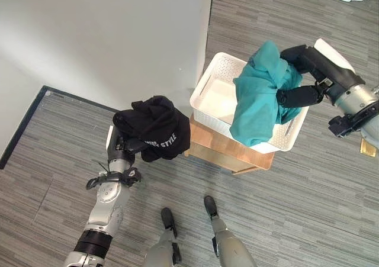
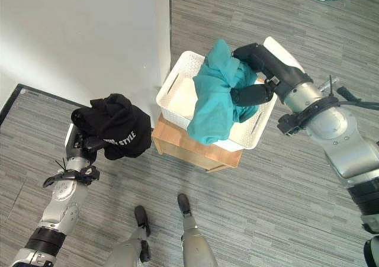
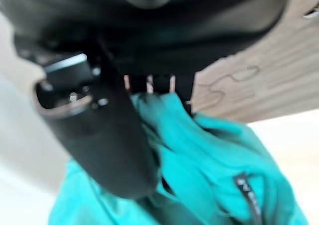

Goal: Pick up bed clothes into laundry basket.

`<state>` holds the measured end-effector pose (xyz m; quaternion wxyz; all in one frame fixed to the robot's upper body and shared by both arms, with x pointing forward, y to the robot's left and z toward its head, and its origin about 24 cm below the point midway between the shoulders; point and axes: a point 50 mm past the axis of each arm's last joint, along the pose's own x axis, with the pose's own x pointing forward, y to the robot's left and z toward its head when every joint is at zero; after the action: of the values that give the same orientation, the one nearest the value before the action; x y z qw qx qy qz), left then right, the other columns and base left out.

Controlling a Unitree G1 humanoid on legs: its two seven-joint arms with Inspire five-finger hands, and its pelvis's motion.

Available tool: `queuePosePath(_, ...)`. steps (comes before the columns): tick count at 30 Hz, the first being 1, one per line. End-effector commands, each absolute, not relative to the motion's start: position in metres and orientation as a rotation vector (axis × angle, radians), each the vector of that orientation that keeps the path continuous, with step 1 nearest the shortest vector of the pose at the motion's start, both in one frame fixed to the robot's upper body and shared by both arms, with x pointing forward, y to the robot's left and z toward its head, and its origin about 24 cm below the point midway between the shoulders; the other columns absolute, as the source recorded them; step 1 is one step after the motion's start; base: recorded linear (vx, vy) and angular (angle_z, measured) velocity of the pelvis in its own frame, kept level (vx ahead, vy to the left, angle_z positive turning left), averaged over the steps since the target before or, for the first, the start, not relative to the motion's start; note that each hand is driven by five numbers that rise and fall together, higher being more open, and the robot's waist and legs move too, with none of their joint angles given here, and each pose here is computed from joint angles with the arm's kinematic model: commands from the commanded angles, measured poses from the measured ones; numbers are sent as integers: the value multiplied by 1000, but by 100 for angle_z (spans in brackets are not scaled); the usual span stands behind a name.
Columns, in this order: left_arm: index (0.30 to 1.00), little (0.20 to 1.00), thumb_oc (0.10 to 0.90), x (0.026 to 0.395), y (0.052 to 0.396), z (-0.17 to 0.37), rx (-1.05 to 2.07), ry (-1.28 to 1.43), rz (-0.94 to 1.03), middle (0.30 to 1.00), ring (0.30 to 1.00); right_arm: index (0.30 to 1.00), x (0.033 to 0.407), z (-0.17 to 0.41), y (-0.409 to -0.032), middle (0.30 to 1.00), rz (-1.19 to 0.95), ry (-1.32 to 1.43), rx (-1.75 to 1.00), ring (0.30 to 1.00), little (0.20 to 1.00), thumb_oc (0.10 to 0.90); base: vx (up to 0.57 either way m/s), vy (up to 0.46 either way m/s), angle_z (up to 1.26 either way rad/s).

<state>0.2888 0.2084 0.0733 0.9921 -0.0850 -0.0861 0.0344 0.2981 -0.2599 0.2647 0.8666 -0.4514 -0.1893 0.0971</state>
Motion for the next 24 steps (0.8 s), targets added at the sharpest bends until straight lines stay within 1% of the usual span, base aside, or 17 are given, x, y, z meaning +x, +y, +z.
queuePosePath(1,300,300,400,289,214,125,-111,-430,24,300,300,300,282,337,-265,300,53,-675,-943,300,300,400,22,-22,3)
queuePosePath(7,300,300,400,288,218,125,-105,-434,38,300,300,300,287,355,-276,300,-70,-698,-971,300,300,400,7,-17,6)
queuePosePath(12,300,300,400,286,219,126,-112,-440,40,300,300,300,299,353,-282,300,-121,-653,-992,300,300,400,6,-6,4)
queuePosePath(17,300,300,400,285,224,128,-113,-449,66,300,300,300,314,335,-286,300,-145,-590,-968,300,300,400,5,-4,4)
queuePosePath(21,300,300,400,285,228,128,-114,-451,89,300,300,300,325,319,-281,300,-125,-550,-955,300,300,400,1,-5,7)
queuePosePath(24,300,300,400,284,229,128,-123,-460,106,300,300,300,338,290,-270,300,-84,-506,-911,300,300,400,4,-16,6)
